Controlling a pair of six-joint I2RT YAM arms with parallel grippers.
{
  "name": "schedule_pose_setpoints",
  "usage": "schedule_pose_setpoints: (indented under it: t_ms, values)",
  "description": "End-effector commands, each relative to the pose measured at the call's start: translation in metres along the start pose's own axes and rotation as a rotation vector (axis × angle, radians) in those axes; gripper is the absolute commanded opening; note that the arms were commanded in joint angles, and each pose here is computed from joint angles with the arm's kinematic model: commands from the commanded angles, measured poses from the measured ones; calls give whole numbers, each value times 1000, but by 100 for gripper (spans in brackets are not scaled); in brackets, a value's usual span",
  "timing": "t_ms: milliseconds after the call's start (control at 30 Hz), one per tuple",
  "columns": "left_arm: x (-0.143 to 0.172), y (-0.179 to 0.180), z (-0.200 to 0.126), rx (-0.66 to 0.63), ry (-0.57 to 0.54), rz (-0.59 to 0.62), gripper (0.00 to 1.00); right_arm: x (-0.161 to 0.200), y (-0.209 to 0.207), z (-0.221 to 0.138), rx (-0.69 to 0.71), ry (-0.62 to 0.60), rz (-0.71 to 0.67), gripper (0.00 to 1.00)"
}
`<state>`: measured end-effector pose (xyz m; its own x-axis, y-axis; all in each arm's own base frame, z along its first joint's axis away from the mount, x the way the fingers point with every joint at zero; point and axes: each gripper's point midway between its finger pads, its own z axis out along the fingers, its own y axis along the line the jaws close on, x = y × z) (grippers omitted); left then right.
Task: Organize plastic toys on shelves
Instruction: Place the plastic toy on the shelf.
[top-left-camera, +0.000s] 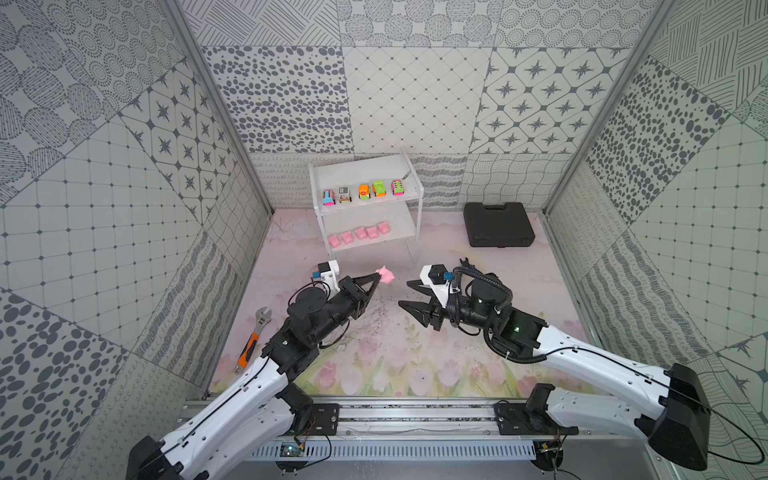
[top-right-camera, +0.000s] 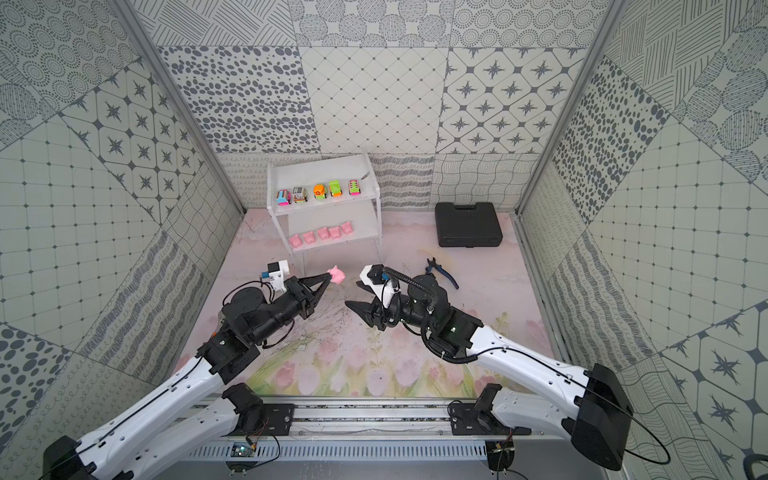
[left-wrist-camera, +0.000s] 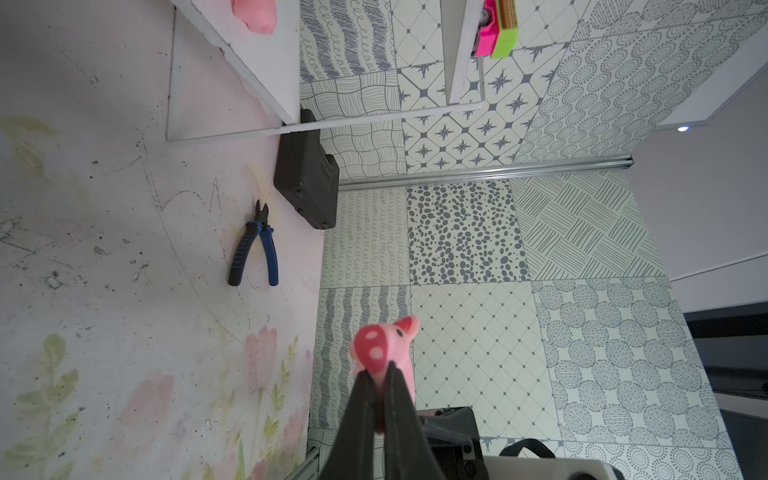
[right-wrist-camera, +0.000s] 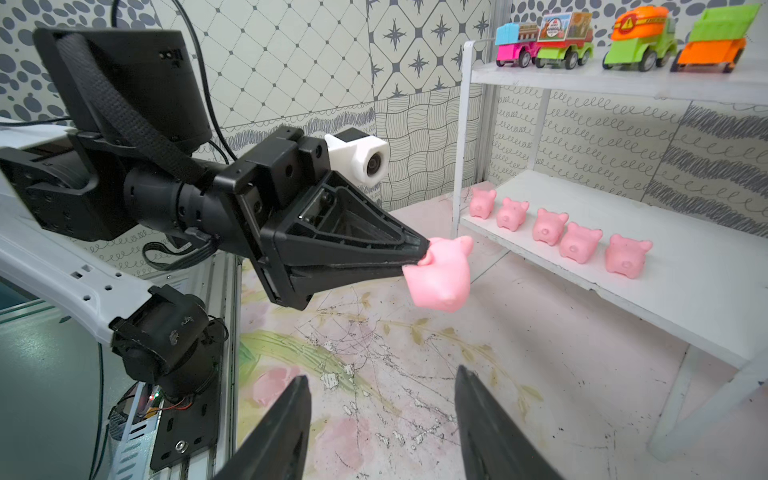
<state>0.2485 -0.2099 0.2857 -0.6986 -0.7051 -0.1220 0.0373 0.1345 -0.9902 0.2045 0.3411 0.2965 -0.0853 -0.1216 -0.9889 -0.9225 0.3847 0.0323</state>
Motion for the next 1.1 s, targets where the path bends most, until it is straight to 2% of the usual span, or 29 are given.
schedule_pose_setpoints:
  t_ms: [0, 67, 167, 467, 733, 833, 1067]
  values:
    - [-2, -32, 2, 120, -5, -87, 0, -19, -3, 9, 7, -33, -58, 57]
    - [0, -32, 3, 121, 7, -84, 0, -19, -13, 14, 57, -14, -52, 52]
    - [2, -32, 3, 121, 17, -78, 0, -19, -23, 17, 108, -1, -41, 51]
    - [4, -30, 2, 116, 28, -67, 0, -26, -26, 27, 107, 3, -3, 48]
    - [7, -28, 1, 103, 39, -51, 0, -26, -25, 32, 99, 33, 20, 30]
    - [7, -27, 1, 98, 42, -49, 0, -24, -26, 33, 98, 48, 24, 28]
    - [9, -23, -1, 69, 46, -19, 0, -22, -26, 36, 96, 56, 44, 34]
